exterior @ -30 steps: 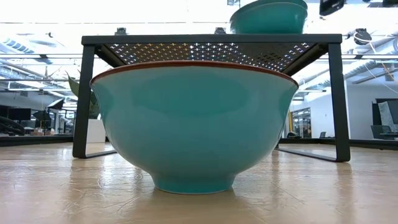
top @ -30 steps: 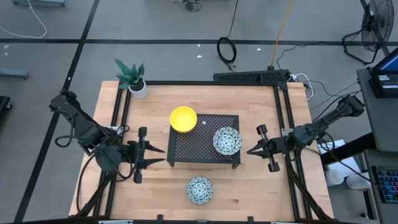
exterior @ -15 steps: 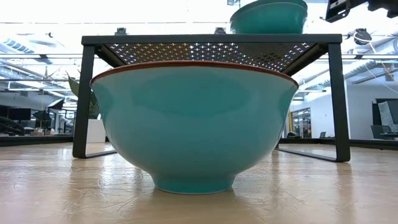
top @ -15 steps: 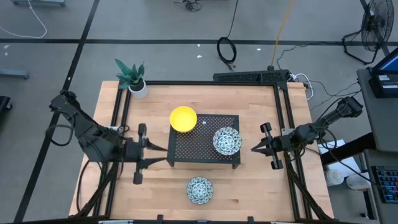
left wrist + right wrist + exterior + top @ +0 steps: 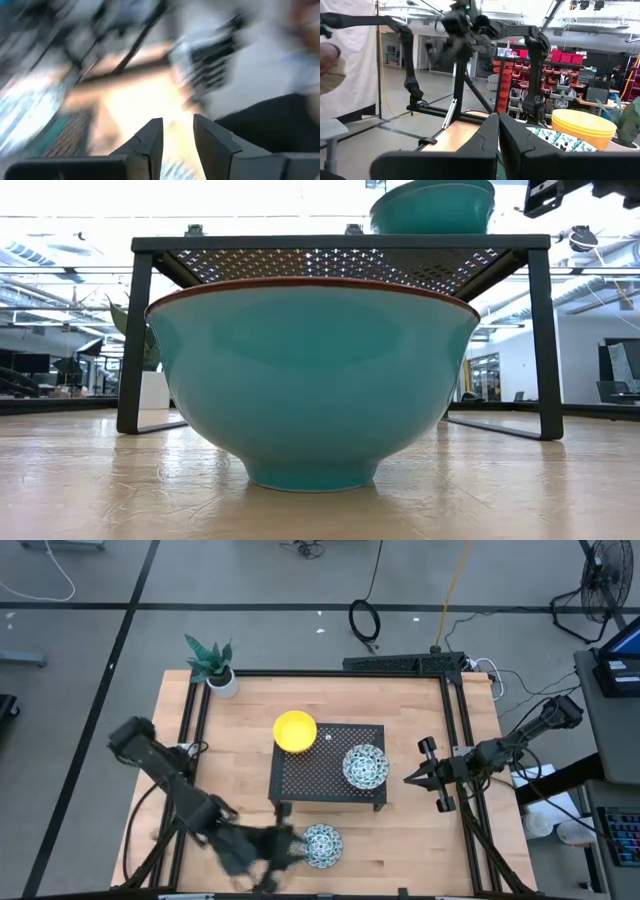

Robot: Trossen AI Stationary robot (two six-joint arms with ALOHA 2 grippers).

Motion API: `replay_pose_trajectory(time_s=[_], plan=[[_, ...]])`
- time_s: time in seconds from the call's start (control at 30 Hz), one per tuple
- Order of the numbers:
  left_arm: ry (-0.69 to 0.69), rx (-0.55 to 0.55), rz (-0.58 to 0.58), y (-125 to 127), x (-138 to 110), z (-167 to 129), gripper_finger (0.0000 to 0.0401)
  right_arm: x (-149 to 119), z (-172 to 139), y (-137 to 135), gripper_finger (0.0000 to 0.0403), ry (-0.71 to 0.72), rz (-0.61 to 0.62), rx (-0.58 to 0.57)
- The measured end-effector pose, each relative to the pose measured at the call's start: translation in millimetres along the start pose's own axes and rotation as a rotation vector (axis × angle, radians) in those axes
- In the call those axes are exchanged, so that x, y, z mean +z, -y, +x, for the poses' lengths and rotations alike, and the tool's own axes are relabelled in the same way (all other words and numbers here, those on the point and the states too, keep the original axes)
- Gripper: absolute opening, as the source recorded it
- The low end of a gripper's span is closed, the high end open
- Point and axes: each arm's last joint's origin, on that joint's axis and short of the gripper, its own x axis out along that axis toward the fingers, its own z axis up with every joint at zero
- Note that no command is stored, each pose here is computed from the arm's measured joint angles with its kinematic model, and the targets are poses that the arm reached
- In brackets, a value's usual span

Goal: Pick & Place Mini bowls
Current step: Stack the white patterned bowl on top of the white patterned bowl on the shelf

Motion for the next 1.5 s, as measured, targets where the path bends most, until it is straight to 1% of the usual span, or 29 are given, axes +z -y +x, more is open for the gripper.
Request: replay_pose_trajectory(time_s=[0.07, 0.13, 0.2, 0.27, 0.4, 0.5, 0.57, 0.63, 0.8, 0.9, 1.0, 1.17, 1.33, 1.5], plan=[[-0.156, 0.138, -0.107, -1.4, -5.0, 17.5, 0.0114, 0.1, 0.0, 0.0, 0.0, 0.001, 0.015, 0.0], [-0.297, 0.196, -0.238, -2.7, -15.8, 39.1, 0.012, 0.0, 0.0, 0.0, 0.0, 0.001, 0.022, 0.003], [-0.415, 0.197, -0.359, -2.8, -25.8, 55.1, 0.0134, -0.1, 0.0, -0.1, 0.0, -0.001, 0.032, 0.004], [-0.471, 0.161, -0.472, -0.6, -32.4, 69.1, 0.0153, -0.4, 0.0, -0.2, 0.0, -0.003, 0.052, 0.005], [-0.691, 0.104, -0.669, 1.5, -62.0, 92.8, 0.0197, -0.1, 0.0, -0.1, 0.0, 0.0, 0.07, 0.004], [-0.845, 0.14, -0.871, -7.9, -74.7, 99.3, 0.0219, 0.9, 0.0, 0.0, 0.0, 0.009, 0.068, 0.003], [-0.902, 0.206, -0.954, -12.6, -80.9, 100.8, 0.0225, 2.7, 0.0, 0.3, 0.0, 0.028, 0.059, 0.001], [-0.926, 0.274, -0.993, -14.2, -88.5, 104.1, 0.0227, 5.8, -0.2, 0.7, 0.0, 0.06, 0.042, -0.003], [-0.818, 0.413, -1.081, -18.6, -86.3, 104.5, 0.0228, 14.1, -1.1, 2.1, 0.0, 0.144, 0.008, -0.017], [-0.79, 0.466, -1.13, -19.2, -88.0, 105.8, 0.0228, 18.4, -1.8, 2.8, 0.0, 0.188, -0.001, -0.026], [-0.772, 0.492, -1.163, -17.2, -88.5, 104.4, 0.0228, 22.4, -2.7, 3.6, 0.0, 0.229, -0.023, -0.036], [-0.794, 0.57, -1.212, -15.2, -104.8, 103.9, 0.0228, 28.1, -4.2, 4.6, 0.0, 0.288, -0.06, -0.051], [-0.851, 0.612, -1.243, -14.2, -123.1, 103.1, 0.0227, 29.1, -4.6, 4.9, 0.0, 0.299, -0.069, -0.055], [-0.835, 0.566, -1.261, -12.3, -132.1, 108.6, 0.0227, 29.0, -4.5, 4.8, 0.0, 0.298, -0.065, -0.055]])
